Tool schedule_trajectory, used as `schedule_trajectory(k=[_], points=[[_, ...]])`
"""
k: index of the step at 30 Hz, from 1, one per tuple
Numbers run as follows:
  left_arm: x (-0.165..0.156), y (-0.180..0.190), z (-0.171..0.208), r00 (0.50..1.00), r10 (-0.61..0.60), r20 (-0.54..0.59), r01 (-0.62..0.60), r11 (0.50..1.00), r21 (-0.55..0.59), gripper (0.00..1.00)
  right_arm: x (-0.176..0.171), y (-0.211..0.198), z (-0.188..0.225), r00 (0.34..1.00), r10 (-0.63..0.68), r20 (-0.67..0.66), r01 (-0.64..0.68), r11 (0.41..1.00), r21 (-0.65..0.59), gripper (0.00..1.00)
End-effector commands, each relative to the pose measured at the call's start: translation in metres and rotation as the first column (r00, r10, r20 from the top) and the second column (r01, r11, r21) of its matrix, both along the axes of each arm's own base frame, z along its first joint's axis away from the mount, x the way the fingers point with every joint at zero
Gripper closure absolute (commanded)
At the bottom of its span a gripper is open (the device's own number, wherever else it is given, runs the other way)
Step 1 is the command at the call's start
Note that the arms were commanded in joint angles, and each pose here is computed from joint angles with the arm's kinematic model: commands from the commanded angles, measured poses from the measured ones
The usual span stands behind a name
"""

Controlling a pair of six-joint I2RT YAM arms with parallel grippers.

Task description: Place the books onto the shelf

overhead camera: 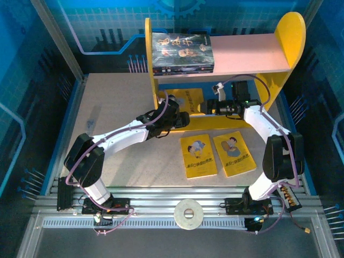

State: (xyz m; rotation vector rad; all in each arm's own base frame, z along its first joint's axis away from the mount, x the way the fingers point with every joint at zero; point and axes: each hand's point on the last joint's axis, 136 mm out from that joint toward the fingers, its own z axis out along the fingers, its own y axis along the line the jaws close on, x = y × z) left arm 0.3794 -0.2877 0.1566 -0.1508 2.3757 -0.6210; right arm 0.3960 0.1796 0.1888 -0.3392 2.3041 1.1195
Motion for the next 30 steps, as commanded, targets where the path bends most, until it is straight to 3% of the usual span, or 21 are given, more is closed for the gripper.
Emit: schedule_trajectory(k=[1, 24, 30], points=[[0.012, 0.004, 0.009, 1.0, 0.007, 0.031, -0.007, 1.0, 0.017, 0.28, -0.005, 0.01, -0.002, 0.999, 0.05, -0.013, -0.05, 0.998, 0.039, 0.32], [0.017, 0.015, 0.017, 0.999, 0.005, 0.04, -0.008, 0.998, 0.055, 0.29, -0.004, 0.01, -0.007, 0.999, 0.051, -0.02, -0.05, 0.998, 0.038, 0.32], [0.011, 0.011, 0.021, 0.999, -0.016, 0.032, 0.016, 1.0, 0.022, 0.28, -0.005, 0.011, -0.007, 0.998, 0.051, -0.023, -0.051, 0.998, 0.038, 0.32]])
